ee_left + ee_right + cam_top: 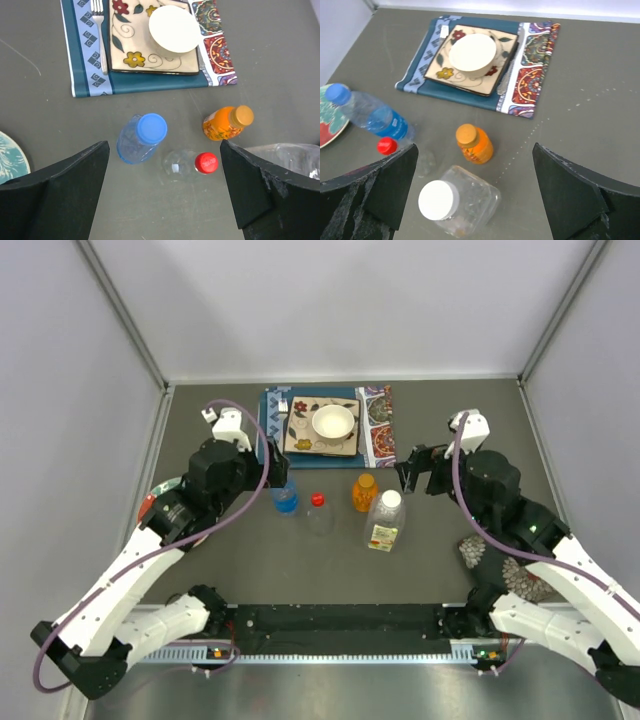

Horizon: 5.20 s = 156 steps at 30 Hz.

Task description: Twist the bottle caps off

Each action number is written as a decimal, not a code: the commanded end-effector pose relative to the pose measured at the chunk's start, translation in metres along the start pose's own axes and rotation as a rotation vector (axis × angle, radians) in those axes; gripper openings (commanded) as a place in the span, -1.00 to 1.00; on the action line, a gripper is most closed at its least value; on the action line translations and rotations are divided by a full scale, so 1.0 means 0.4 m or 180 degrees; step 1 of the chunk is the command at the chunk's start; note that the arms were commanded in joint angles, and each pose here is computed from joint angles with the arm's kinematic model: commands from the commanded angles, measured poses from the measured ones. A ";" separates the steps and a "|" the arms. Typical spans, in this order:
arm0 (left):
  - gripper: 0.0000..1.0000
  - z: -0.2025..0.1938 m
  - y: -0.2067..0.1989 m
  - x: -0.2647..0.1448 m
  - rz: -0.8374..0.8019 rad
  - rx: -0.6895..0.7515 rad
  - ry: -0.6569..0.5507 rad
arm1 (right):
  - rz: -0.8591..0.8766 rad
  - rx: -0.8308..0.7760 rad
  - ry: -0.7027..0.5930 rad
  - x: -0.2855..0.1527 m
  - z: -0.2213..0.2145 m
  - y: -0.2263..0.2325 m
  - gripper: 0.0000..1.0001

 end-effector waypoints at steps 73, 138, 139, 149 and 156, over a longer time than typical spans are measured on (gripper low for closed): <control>0.97 0.131 -0.341 -0.363 -0.4066 0.0490 -0.0922 | 0.3723 -0.0903 -0.0685 -0.440 0.142 0.296 -1.00; 0.97 -0.045 -0.359 -0.378 -0.5139 0.0573 -0.0040 | 0.5010 -0.0733 -0.0745 -0.374 0.304 0.509 -1.00; 0.97 -0.045 -0.359 -0.381 -0.5151 0.0571 -0.0057 | 0.4966 -0.0707 -0.0748 -0.364 0.300 0.510 -1.00; 0.97 -0.008 -0.358 -0.398 -0.5022 0.0528 -0.0533 | 0.4630 -0.0202 -0.1167 -0.317 0.316 0.502 -1.00; 0.97 -0.024 -0.358 -0.379 -0.4999 0.0518 -0.0486 | 0.4642 0.0130 -0.1387 -0.315 0.310 0.486 -1.00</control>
Point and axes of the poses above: each gripper's point midway between its finger pads, its own x axis out along the fingers, its own y axis along the line the jaws close on, z = x × y, the point moved 3 cm from there along -x, back along the fingers, and after that the axes turned 2 degrees about x, right-handed, at the moved point
